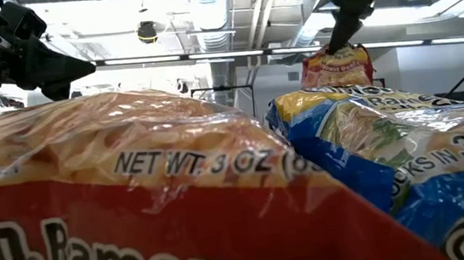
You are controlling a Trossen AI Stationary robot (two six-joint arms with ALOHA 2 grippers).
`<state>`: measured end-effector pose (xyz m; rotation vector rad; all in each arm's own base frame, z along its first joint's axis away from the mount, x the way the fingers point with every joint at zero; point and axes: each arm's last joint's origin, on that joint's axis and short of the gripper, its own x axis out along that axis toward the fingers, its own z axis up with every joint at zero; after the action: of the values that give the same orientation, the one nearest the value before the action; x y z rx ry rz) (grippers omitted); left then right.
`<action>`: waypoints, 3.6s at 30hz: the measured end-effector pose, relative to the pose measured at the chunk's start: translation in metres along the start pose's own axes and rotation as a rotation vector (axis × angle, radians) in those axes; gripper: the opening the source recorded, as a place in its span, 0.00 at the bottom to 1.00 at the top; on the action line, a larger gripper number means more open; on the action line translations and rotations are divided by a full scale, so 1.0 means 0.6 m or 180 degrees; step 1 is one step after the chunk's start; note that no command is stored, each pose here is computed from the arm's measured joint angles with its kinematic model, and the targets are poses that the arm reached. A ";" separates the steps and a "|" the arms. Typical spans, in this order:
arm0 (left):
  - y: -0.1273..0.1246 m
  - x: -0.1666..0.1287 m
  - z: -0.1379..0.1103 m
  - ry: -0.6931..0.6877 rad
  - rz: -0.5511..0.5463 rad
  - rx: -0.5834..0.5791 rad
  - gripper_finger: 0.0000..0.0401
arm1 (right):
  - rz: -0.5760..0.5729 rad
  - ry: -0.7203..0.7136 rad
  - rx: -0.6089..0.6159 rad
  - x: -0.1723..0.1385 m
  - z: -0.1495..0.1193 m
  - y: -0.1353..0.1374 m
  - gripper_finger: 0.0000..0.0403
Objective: Sort Maruchan noodles
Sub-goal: Put the red noodle pack into the right white bin
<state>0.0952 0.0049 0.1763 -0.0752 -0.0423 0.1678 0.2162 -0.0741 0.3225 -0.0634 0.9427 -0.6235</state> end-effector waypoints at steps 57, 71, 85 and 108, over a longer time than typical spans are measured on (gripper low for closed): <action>0.011 -0.003 0.020 -0.0340 0.0835 0.0575 0.00 | -0.0450 0.0769 -0.1035 0.223 -0.018 -0.197 0.01; 0.011 -0.003 0.020 -0.0339 0.0843 0.0577 0.00 | -0.0119 0.0993 -0.1321 0.261 -0.023 -0.158 0.01; 0.011 -0.003 0.020 -0.0336 0.0848 0.0600 0.00 | -0.0577 0.1158 -0.1881 0.297 -0.012 -0.148 0.01; 0.011 -0.003 0.020 -0.0322 0.0850 0.0682 0.00 | -0.0626 0.1153 -0.1961 0.297 -0.007 -0.138 0.21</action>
<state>0.0919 0.0121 0.1874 0.1426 -0.1149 0.4418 0.2502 -0.2348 0.2150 -0.6145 1.4687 -0.5123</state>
